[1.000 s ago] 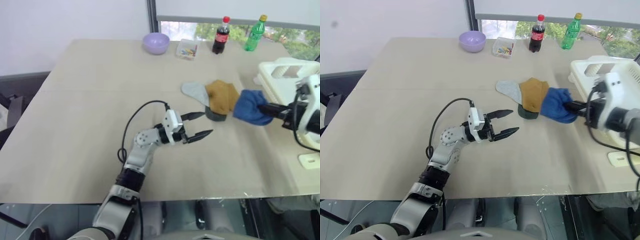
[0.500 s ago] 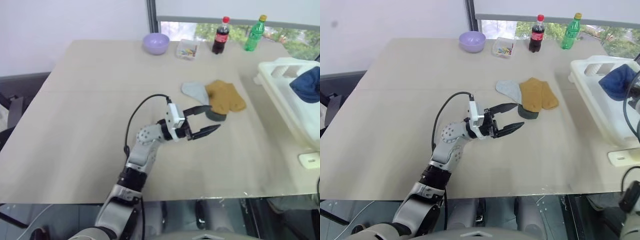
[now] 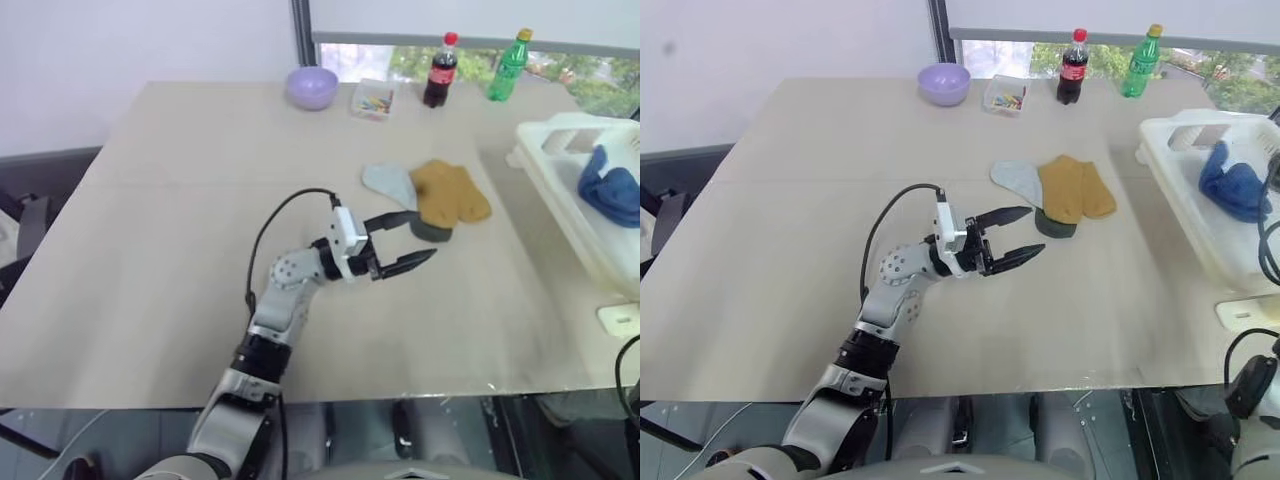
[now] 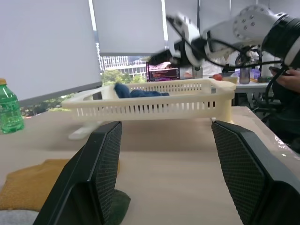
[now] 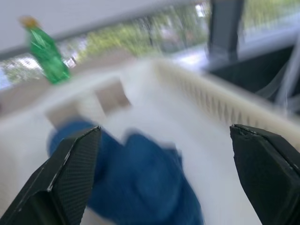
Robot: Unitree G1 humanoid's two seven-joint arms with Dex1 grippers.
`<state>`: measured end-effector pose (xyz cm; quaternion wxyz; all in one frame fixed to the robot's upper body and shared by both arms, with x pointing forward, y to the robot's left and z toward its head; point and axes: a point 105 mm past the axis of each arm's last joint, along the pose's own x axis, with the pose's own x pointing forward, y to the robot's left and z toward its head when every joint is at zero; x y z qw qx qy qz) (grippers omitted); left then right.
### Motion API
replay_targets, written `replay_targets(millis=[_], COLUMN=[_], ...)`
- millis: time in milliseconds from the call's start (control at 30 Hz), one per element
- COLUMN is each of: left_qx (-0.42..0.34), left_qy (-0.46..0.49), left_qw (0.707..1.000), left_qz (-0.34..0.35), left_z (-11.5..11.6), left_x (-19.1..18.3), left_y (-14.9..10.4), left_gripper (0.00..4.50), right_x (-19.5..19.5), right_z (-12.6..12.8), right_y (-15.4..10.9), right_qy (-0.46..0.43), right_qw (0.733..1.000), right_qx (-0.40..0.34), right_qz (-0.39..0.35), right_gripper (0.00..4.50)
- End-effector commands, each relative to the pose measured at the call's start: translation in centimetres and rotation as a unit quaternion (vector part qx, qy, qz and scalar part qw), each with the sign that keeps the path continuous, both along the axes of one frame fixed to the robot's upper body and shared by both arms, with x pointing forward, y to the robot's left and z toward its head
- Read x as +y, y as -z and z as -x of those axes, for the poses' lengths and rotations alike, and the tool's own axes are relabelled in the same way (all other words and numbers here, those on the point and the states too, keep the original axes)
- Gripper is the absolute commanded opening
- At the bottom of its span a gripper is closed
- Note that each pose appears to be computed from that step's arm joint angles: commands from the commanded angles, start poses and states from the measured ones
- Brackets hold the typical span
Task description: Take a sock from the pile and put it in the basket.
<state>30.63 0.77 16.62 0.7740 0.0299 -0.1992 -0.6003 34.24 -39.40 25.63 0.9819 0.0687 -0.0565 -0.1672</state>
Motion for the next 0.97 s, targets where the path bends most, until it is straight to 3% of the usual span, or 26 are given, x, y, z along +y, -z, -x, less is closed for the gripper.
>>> replay_targets(millis=[33,167,300,400,567,667,833,967], left_qx=[-0.013,0.01,0.037,0.055,0.091,0.108,0.135,0.134], left_qy=[-0.026,-0.076,-0.135,-0.181,-0.263,-0.306,-0.35,-0.364], left_qw=[1.0,0.997,0.99,0.98,0.957,0.94,0.917,0.909], left_qz=[0.0,-0.009,-0.037,-0.057,-0.079,-0.101,-0.136,-0.152], left_z=[-0.4,-1.1,-1.0,-0.5,1.3,2.7,5.6,6.5], left_x=[0.8,3.1,6.0,8.1,11.9,14.2,17.2,18.2], left_y=[-0.6,-0.2,1.1,2.3,4.2,5.3,6.9,7.0], left_gripper=[3.29,3.29,3.29,3.29,3.29,3.29,3.29,3.29], right_x=[4.6,12.5,18.9,21.0,20.5,19.3,15.9,14.8], right_z=[0.2,0.7,3.3,5.5,8.7,10.0,11.4,11.9], right_y=[-4.1,-2.7,2.0,5.6,12.1,14.4,15.4,14.9], right_qy=[-0.095,-0.275,-0.437,-0.495,-0.516,-0.516,-0.506,-0.514], right_qw=[0.988,0.945,0.889,0.863,0.851,0.846,0.846,0.84], right_qx=[-0.086,-0.109,-0.064,-0.024,0.057,0.091,0.121,0.121], right_qz=[0.088,0.139,0.12,0.099,0.075,0.1,0.117,0.124], right_gripper=[4.47,4.47,4.47,4.47,4.47,4.47,4.47,4.47])
